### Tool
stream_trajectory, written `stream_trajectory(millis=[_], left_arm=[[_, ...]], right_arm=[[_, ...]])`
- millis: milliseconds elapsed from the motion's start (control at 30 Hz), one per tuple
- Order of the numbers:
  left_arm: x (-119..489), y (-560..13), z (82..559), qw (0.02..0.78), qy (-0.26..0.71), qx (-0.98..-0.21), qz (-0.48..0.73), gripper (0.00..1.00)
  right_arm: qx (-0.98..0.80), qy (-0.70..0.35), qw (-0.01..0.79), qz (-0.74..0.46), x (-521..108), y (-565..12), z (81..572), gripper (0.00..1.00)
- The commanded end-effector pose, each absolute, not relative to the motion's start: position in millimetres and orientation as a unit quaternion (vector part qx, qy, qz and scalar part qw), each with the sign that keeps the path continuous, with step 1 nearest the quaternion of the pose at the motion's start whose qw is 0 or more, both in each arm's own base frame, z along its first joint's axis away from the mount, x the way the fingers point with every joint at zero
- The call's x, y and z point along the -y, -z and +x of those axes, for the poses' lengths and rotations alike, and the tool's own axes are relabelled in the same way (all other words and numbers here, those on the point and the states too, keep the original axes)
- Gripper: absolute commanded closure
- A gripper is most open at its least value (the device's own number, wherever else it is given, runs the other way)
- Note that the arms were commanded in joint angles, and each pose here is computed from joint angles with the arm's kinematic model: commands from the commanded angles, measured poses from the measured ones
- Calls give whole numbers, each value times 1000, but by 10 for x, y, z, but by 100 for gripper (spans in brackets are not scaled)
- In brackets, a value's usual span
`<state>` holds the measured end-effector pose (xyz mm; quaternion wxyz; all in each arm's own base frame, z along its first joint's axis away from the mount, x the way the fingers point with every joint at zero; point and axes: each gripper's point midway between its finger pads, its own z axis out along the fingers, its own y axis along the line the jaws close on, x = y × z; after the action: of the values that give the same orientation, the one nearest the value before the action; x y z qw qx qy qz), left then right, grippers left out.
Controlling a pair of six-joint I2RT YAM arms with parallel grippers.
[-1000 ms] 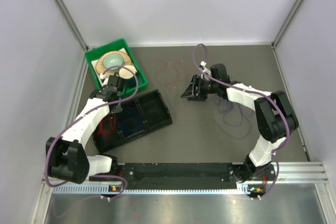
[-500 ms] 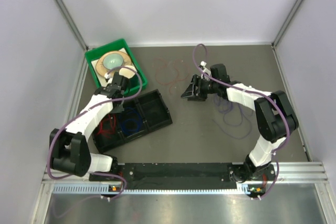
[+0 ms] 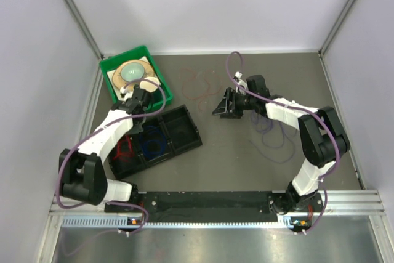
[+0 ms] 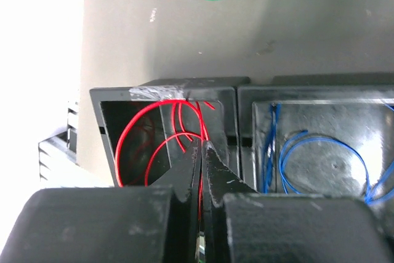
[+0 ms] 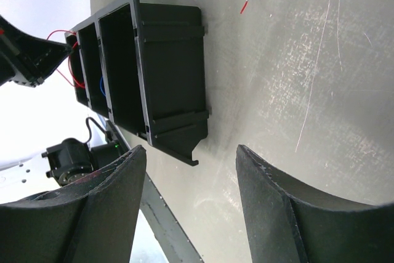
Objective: Untangle the cables
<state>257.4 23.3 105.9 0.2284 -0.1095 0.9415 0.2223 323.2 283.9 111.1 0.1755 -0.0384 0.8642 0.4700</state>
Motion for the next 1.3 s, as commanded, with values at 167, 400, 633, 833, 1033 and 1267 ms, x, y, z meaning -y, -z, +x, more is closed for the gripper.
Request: stream_trajectory(millis=[167, 400, 633, 833, 1033, 1267], left_arm=[[-438, -971, 2578, 198, -290, -924, -151, 100], [-409, -970, 2618, 206, -273, -926, -161, 83], [-206, -1360, 2778, 279, -188, -927, -163, 58], [-218, -1857, 2851, 326, -178, -914, -163, 22], [-149, -2292, 2972, 389, -140, -895, -169, 20], [-76, -2354, 3023, 411, -114, -890, -161, 20]], right_arm=[[-845, -488, 208, -68, -2961, -1421, 3331, 40], [-874, -401, 268, -57, -2868, -1488, 3626, 37], [-912, -256, 318, -50, -2873, -1330, 4151, 29], [-933, -188, 307, -8, -2994, -983, 4603, 23], [-941, -152, 299, 29, -3144, -629, 4789, 23], [-941, -117, 304, 97, -3158, -393, 4857, 27]])
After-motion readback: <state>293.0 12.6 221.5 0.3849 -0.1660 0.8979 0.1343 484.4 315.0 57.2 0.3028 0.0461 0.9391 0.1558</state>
